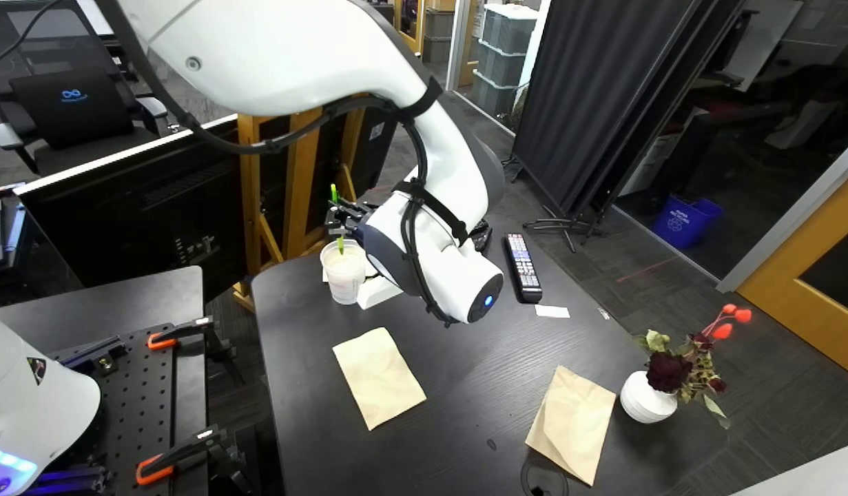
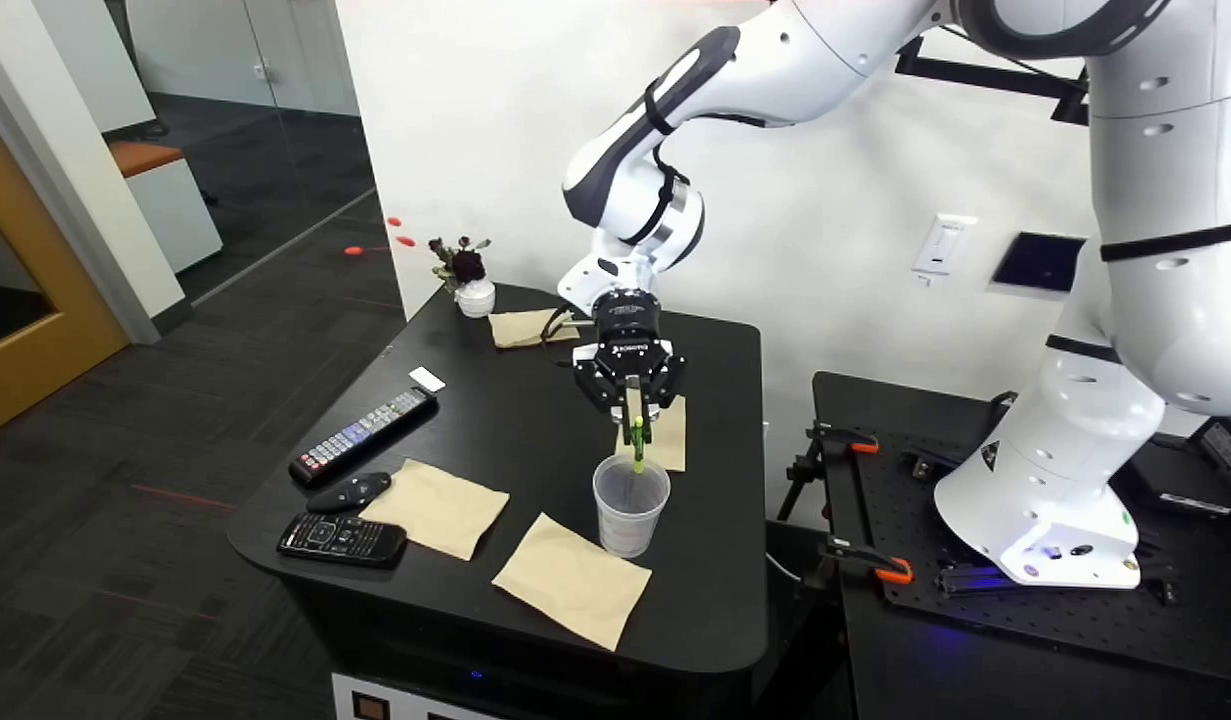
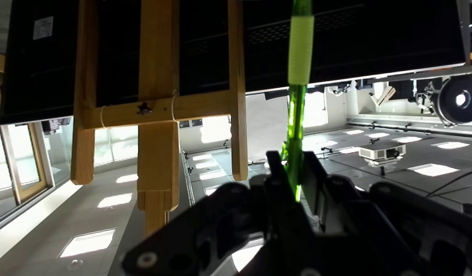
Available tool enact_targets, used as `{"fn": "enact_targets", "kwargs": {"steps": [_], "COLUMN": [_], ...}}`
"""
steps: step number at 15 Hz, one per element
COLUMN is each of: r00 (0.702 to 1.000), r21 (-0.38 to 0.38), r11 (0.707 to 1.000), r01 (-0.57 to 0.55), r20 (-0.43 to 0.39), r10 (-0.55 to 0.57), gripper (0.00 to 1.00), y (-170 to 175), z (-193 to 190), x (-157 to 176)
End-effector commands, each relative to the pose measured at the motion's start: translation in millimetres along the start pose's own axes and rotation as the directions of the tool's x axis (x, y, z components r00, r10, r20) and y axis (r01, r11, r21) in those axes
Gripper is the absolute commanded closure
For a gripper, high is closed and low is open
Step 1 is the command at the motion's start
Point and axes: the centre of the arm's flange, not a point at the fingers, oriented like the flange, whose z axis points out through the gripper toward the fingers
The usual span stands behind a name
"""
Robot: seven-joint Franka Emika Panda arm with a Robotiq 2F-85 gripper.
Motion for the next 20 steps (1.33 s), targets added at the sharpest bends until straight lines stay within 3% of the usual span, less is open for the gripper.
{"fn": "enact_targets", "kwargs": {"steps": [1,9,10,12,18,20], "r00": [0.998,0.984,0.982,0.979,0.979,0.978], "r21": [0.004,0.024,0.024,0.023,0.01,0.007], "r11": [1.0,0.996,0.995,0.995,0.998,0.998], "r01": [-0.011,-0.09,-0.098,-0.099,-0.067,-0.062], "r20": [0.057,0.155,0.164,0.179,0.193,0.198], "r10": [0.011,0.085,0.093,0.094,0.064,0.059], "gripper": [0.96,0.96,0.58,0.5,0.05,0.0], "y": [-1.8,-7.6,-8.4,-8.6,-6.2,-6.1], "z": [5.6,12.4,13.0,13.8,13.7,13.3], "x": [-7.6,-32.4,-33.8,-34.9,-28.2,-27.1]}}
